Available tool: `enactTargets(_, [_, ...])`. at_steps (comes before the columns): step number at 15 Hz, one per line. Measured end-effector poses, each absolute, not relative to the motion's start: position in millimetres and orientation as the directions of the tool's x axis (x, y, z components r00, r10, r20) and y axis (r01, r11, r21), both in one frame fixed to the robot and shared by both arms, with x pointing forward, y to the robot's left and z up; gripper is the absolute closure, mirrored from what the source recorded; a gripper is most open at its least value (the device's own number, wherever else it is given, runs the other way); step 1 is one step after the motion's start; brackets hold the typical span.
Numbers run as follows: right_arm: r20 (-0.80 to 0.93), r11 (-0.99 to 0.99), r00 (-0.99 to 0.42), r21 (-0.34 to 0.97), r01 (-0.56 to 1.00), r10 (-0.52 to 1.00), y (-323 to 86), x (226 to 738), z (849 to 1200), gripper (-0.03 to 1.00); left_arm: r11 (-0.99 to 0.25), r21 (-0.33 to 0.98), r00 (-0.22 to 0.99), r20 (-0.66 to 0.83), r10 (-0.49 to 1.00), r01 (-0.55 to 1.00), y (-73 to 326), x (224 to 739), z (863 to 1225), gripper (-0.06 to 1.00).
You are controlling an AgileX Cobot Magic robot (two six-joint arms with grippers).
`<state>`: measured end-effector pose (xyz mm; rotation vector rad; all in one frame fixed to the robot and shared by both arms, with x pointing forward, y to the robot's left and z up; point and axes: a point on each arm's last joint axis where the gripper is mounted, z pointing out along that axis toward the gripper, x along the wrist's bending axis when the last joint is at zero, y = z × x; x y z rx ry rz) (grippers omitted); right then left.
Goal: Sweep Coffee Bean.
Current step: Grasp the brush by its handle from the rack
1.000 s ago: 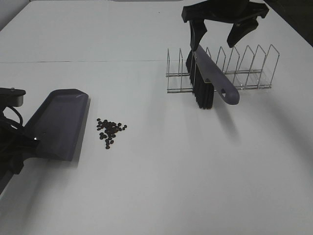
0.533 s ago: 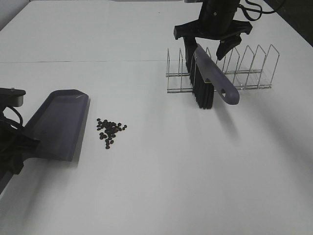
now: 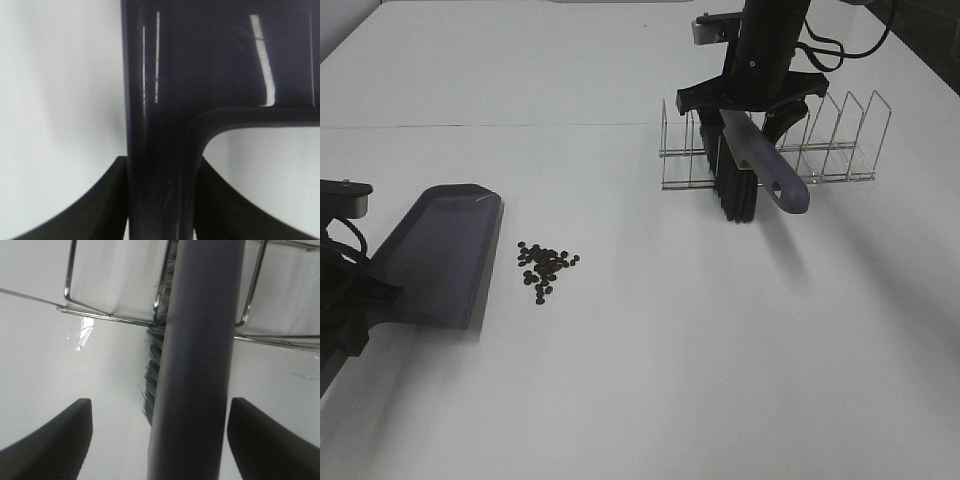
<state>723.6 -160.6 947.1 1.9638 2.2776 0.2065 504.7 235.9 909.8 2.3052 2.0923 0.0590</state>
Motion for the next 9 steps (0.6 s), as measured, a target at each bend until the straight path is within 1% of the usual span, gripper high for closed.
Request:
enactTargets(3, [-0.012, 0.146, -0.146, 0.159, 0.976, 0.989, -160.3, 724.8, 932.5, 0.35, -0.094, 0.046, 0.094, 0.007, 0.996, 0.994, 235.7, 504.7, 909.8, 0.61])
enactTargets(5, [-0.017, 0.147, -0.146, 0.158, 0.976, 0.989, -160.8, 725.0, 932.0, 0.36, -0.093, 0.046, 0.093, 0.006, 0.996, 0.995, 235.6, 504.7, 909.8, 0.61])
enactTargets(9, [-0.027, 0.149, -0.146, 0.163, 0.975, 0.989, -161.6, 725.6, 932.8, 0.41, -0.088, 0.045, 0.088, 0.002, 0.996, 0.995, 235.3, 504.6, 909.8, 0.61])
